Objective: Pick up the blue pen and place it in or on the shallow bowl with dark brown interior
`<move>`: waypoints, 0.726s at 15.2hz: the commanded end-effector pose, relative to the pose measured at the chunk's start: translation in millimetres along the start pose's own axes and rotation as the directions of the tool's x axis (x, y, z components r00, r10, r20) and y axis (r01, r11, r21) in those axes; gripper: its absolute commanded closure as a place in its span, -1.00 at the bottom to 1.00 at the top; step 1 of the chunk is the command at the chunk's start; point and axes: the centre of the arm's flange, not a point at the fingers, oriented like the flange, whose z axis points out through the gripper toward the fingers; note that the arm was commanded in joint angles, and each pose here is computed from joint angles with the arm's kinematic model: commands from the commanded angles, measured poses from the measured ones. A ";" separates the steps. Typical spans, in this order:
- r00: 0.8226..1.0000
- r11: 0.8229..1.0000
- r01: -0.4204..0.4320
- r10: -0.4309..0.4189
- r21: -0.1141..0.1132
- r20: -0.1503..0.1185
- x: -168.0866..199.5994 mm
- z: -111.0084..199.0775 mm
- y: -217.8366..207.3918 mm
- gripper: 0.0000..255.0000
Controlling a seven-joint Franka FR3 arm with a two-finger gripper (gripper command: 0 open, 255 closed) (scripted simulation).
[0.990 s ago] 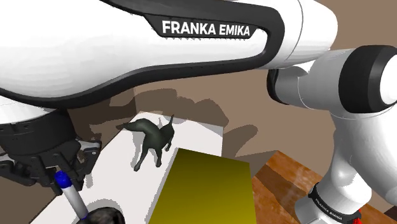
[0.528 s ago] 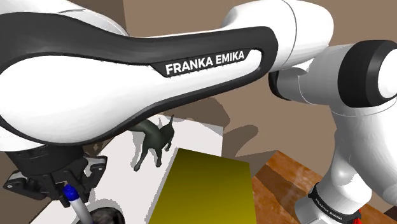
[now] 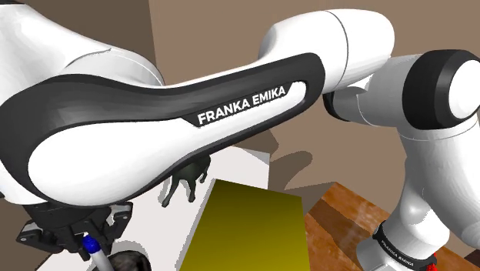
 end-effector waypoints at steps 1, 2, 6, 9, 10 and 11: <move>1.000 1.000 0.000 0.000 0.000 0.000 0.0 0.6 0.1 1.00; 1.000 1.000 0.000 0.000 0.000 0.000 0.0 0.6 0.1 1.00; 1.000 1.000 0.000 0.000 0.000 0.000 0.0 0.6 0.1 -1.00; 1.000 1.000 0.000 0.000 0.000 0.000 0.0 0.6 0.1 -1.00; 1.000 1.000 0.000 0.000 0.000 0.000 0.0 0.6 0.1 -1.00; 1.000 1.000 0.000 0.000 0.000 0.000 0.0 0.6 0.1 -1.00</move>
